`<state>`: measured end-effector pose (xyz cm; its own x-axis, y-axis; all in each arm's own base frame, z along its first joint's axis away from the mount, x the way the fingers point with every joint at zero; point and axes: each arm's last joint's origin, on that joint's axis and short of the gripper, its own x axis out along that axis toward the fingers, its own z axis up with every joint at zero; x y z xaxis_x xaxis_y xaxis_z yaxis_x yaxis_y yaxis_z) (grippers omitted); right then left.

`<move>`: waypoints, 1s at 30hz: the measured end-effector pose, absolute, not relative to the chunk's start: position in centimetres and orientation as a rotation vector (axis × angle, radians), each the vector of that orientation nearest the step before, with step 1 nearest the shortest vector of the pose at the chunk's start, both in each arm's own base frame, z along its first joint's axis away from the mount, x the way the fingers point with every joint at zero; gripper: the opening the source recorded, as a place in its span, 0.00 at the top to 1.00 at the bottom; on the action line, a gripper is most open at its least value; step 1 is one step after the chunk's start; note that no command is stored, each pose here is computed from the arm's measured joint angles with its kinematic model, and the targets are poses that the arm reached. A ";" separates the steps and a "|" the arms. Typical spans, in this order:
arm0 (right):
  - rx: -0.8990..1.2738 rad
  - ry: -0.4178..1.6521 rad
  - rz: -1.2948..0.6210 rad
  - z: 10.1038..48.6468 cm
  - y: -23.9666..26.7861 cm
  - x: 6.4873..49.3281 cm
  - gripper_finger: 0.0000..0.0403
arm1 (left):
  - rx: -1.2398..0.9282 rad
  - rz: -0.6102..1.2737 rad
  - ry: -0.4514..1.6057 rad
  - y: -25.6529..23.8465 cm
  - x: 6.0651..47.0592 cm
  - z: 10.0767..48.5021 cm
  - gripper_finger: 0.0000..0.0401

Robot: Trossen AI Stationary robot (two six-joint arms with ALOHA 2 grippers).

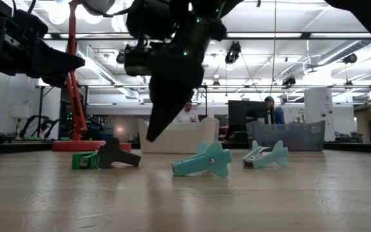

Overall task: Pick and place Stapler, Stapler remover, tape
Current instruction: Put the orange tape into the gray bin

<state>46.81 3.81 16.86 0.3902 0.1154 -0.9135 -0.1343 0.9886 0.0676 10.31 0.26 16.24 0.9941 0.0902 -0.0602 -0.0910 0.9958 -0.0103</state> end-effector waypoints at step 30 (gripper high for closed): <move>-0.101 0.722 0.217 22.8 4.3 34.3 0.98 | -0.013 0.091 0.061 0.3 10.3 16.2 0.91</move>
<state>34.30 4.26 22.77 0.7291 0.1623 -0.6648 -0.2318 0.9726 -0.0167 10.31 0.26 16.23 0.9941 0.0901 -0.0611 -0.0909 0.9958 -0.0102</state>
